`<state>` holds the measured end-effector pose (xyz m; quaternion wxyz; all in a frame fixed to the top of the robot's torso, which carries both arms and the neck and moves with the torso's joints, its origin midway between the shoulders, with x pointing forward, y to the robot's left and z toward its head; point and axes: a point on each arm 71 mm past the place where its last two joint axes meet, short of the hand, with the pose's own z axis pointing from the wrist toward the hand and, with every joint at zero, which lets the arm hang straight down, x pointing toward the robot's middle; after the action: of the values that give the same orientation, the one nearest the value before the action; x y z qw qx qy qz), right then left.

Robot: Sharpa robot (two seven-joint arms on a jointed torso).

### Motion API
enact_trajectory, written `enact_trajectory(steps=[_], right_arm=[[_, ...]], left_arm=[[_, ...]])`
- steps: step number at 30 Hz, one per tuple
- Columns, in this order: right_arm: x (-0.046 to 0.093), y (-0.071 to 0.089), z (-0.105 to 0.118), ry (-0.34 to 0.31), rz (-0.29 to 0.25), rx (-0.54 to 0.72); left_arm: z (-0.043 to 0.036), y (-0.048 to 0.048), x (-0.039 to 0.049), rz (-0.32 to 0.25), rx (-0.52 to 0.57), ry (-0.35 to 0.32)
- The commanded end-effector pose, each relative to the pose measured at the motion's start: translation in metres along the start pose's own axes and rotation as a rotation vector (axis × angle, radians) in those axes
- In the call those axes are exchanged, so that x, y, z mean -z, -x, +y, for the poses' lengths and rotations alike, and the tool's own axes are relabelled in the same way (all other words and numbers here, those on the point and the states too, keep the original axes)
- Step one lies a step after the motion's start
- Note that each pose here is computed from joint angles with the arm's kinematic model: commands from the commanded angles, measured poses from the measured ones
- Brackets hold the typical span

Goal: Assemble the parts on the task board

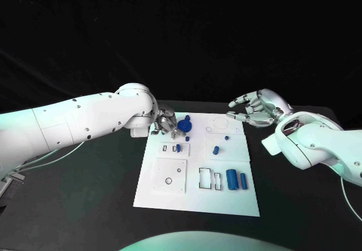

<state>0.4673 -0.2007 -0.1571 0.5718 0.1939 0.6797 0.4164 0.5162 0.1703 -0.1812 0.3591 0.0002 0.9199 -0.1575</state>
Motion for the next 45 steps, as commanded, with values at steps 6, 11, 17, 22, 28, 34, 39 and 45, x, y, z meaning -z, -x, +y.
enact_trajectory(steps=[6, 11, 17, 22, 28, 34, 39, 45], right_arm=[[-0.001, -0.002, 0.0, -0.002, 0.02, 0.013], [-0.001, -0.002, 0.0, -0.003, 0.02, 0.014], [-0.002, -0.002, 0.0, -0.003, 0.02, 0.014], [-0.003, -0.003, 0.0, -0.003, 0.02, 0.015], [-0.003, -0.003, -0.001, -0.005, 0.021, 0.016], [-0.004, -0.003, -0.001, -0.006, 0.022, 0.016], [-0.004, -0.003, -0.001, -0.008, 0.023, 0.017], [-0.005, -0.003, -0.002, -0.011, 0.024, 0.019]], left_arm=[[-0.0044, -0.005, -0.0049, 0.083, -0.051, 0.019], [-0.0057, -0.0078, -0.0081, 0.106, -0.062, 0.024], [-0.0068, -0.0111, -0.0098, 0.126, -0.071, 0.025], [-0.0083, -0.0143, -0.0109, 0.143, -0.074, 0.021], [-0.0079, -0.0176, -0.0128, 0.159, -0.076, 0.023], [-0.0071, -0.0199, -0.0141, 0.17, -0.076, 0.025], [-0.0074, -0.021, -0.0145, 0.175, -0.073, 0.024], [-0.008, -0.022, -0.015, 0.18, -0.064, 0.019]])
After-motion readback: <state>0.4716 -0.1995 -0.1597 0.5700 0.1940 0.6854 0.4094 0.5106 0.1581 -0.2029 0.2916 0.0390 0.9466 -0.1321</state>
